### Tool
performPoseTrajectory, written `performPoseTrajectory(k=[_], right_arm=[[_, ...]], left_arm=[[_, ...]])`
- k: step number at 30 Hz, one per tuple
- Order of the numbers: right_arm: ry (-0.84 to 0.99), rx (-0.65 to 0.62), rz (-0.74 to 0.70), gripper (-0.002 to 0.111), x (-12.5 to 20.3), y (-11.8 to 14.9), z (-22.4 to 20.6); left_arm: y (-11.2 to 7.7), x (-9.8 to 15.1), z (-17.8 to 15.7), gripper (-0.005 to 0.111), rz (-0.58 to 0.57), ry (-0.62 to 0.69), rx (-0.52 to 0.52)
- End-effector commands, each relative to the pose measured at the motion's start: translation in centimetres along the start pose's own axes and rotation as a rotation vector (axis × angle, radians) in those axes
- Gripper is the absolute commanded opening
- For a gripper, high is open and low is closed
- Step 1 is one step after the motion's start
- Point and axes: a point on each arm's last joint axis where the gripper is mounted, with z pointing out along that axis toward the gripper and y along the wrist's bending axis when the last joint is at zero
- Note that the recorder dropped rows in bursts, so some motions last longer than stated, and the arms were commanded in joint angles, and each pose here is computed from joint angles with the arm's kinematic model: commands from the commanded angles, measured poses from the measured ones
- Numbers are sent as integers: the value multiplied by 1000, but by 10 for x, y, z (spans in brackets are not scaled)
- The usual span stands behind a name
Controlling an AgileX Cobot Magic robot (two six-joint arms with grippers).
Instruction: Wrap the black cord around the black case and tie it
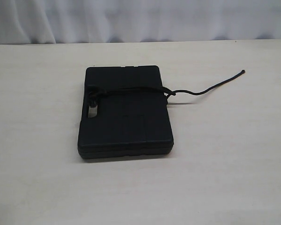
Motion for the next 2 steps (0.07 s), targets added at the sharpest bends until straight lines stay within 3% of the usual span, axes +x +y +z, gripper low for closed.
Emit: performPoseTrajectory(k=[1,2], right_arm=[[0,-1,-1,4,1,0,0],[0,-1,-1,4,1,0,0]], left_arm=[[0,0,0,0,2,-6,5],[0,0,0,0,2,-6,5]])
